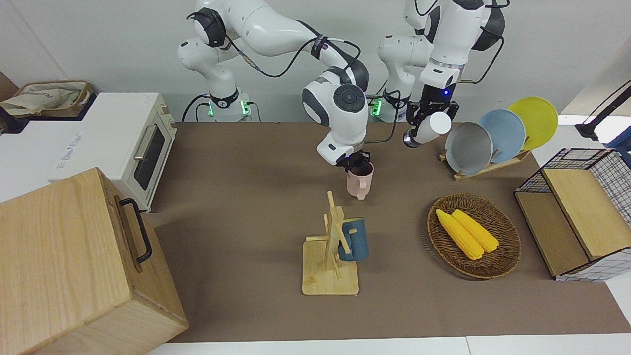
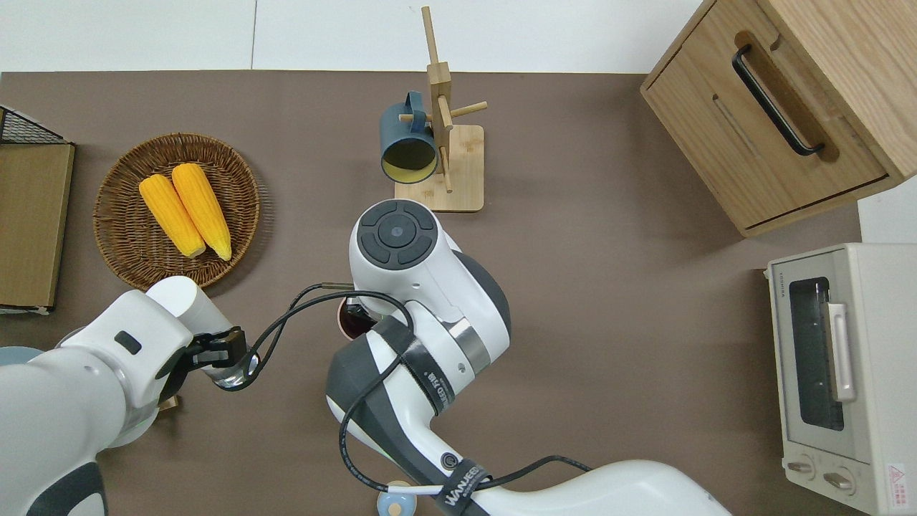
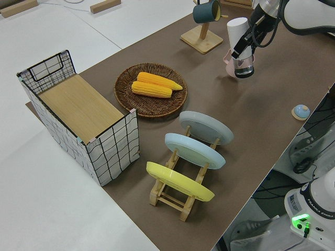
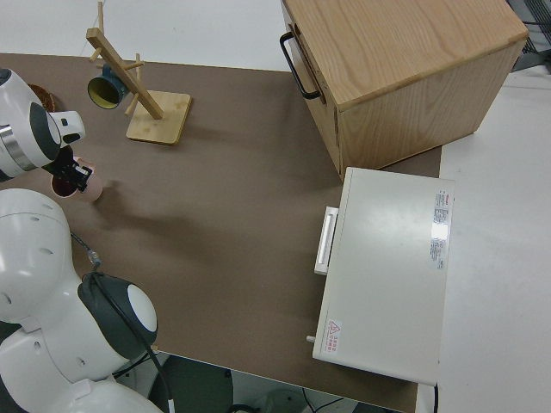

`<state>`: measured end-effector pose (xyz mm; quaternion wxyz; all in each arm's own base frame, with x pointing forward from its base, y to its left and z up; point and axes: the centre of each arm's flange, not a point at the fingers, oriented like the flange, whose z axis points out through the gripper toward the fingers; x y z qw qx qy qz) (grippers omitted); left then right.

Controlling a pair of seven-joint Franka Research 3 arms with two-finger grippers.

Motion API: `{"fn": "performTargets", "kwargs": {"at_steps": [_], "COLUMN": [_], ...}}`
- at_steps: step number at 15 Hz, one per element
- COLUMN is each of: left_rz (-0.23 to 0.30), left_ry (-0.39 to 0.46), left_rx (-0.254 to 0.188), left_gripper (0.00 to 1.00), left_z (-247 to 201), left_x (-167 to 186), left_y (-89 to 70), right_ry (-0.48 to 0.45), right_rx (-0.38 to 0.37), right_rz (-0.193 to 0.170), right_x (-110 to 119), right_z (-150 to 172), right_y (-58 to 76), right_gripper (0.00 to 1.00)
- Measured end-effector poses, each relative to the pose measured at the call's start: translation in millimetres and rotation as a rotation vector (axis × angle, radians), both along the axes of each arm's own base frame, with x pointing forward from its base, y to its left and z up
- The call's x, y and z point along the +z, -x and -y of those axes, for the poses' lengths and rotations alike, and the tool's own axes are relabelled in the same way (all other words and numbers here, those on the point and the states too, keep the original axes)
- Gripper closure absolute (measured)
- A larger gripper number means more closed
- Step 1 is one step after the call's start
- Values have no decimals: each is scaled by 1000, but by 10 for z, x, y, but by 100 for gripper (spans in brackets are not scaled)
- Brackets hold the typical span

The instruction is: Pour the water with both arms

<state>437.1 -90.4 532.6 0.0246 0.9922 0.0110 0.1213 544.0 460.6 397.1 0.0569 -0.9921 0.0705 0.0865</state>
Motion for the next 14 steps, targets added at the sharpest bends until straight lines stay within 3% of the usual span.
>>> {"fn": "performTargets", "kwargs": {"at_steps": [6, 8, 10, 14], "left_rz": [-3, -2, -2, -7], "left_ry": [1, 2, 2, 12], "left_rx": [-13, -12, -12, -10], "left_gripper": [37, 37, 37, 37], "left_z": [55, 55, 56, 64], "left_x": [-90, -90, -91, -103], "left_y": [46, 46, 46, 51], "right_ry": [-58, -66, -73, -80], "right_rx": [-57, -66, -73, -73], "right_rz": [-17, -4, 9, 22], "right_x": [-175, -192, -181, -111], "right_z": [-229, -222, -209, -213], "right_y": [64, 26, -8, -19], "right_gripper": [95, 88, 67, 7]}}
